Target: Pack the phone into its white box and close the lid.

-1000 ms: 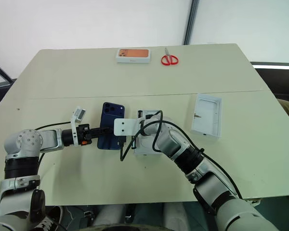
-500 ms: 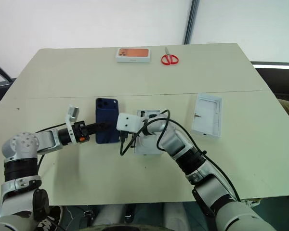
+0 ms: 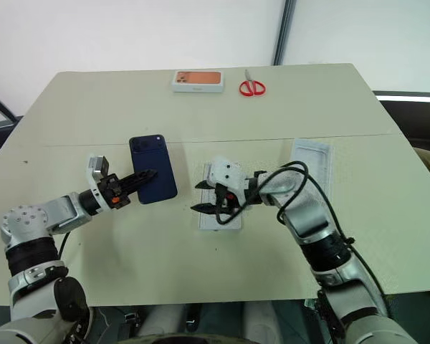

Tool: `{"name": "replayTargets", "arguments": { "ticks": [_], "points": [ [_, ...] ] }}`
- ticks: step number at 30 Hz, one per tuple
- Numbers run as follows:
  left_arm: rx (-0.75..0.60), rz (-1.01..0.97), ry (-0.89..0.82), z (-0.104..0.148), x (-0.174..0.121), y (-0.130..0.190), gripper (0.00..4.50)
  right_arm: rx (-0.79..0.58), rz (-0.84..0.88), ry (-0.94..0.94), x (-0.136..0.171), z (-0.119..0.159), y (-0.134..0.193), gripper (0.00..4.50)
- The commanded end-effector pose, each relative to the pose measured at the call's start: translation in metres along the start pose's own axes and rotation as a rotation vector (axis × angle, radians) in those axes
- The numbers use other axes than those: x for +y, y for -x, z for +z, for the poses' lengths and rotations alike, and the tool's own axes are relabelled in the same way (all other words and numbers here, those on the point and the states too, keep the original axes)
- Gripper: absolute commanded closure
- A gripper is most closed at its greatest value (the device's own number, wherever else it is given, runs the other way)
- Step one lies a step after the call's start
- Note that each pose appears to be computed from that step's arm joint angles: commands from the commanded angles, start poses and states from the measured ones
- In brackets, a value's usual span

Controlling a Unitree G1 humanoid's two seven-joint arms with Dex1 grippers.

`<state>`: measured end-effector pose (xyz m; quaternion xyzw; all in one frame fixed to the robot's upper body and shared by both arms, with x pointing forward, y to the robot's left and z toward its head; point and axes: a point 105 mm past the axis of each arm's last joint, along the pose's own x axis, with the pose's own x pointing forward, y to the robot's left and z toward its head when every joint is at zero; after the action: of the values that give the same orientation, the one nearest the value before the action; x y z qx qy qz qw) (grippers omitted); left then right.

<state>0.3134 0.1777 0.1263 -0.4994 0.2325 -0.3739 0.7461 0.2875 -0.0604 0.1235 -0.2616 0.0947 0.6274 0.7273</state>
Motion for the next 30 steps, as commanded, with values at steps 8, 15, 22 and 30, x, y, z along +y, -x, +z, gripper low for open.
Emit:
{"name": "replayTargets", "arguments": {
  "ticks": [8,15,22,30],
  "points": [
    [0.000,-0.045,-0.057,0.003,-0.011,0.001,4.50,0.122,0.088,0.071,0.024,-0.025,0.001,1.66],
    [0.008,-0.043,-0.053,0.003,-0.010,-0.001,4.50,0.049,-0.019,0.056,0.001,-0.007,0.006,1.66],
    [0.026,-0.039,-0.069,0.000,-0.011,-0.005,4.50,-0.027,0.018,-0.010,0.004,0.010,0.015,1.66],
    [0.031,-0.039,-0.079,-0.002,-0.014,-0.005,4.50,0.129,0.084,0.033,0.024,-0.018,0.012,1.66]
  ]
}}
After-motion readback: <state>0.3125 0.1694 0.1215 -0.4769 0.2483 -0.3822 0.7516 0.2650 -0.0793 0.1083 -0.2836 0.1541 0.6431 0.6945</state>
